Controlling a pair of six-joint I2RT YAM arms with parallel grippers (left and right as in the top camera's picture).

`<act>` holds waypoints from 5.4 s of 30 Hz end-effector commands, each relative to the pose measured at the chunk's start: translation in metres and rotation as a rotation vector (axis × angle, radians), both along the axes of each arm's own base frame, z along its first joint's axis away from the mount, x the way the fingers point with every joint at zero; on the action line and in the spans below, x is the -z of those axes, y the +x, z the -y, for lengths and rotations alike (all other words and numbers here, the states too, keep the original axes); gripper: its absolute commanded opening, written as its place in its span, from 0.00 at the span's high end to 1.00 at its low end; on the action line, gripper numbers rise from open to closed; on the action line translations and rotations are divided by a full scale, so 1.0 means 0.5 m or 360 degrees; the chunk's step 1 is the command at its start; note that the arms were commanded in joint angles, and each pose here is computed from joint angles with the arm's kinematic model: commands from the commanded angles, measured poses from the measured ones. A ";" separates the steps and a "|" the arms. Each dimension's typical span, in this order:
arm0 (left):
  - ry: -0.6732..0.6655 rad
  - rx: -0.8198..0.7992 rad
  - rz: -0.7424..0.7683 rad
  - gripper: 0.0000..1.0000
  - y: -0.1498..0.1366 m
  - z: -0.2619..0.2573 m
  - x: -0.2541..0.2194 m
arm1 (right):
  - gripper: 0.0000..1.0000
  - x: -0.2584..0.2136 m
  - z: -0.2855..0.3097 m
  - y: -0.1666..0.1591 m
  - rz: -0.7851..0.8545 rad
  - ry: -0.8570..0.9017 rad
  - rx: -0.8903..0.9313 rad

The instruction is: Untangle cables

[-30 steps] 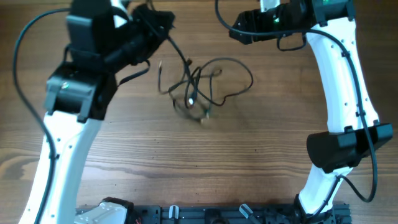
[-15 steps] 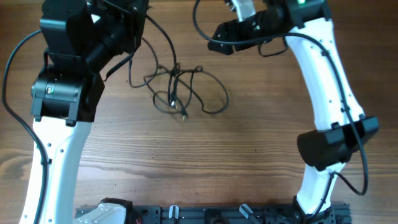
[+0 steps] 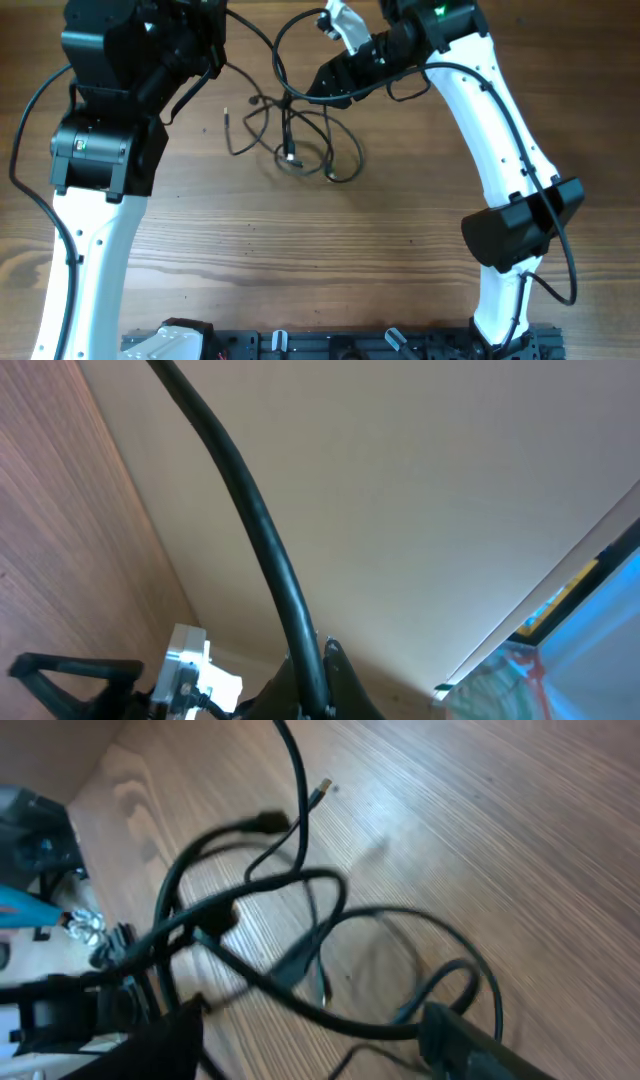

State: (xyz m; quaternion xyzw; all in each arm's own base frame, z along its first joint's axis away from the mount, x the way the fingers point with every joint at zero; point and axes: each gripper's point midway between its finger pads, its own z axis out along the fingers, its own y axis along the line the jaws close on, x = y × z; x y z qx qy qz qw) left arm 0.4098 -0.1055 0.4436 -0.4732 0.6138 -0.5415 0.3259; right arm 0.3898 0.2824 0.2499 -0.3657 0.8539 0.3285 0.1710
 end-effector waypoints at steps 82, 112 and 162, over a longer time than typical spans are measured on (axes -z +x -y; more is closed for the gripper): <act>-0.0506 0.0532 -0.0169 0.96 -0.045 0.015 -0.029 | 0.46 0.220 -0.284 0.091 -0.0082 0.0614 -0.0061; 0.0436 -0.0101 -0.0677 0.96 -0.070 -0.186 0.222 | 0.96 0.116 -0.054 -0.025 -0.0639 0.0158 0.0347; 0.0591 -0.0098 -0.0718 0.96 -0.082 -0.200 0.240 | 0.96 -0.324 0.033 0.128 0.0626 0.0414 0.0456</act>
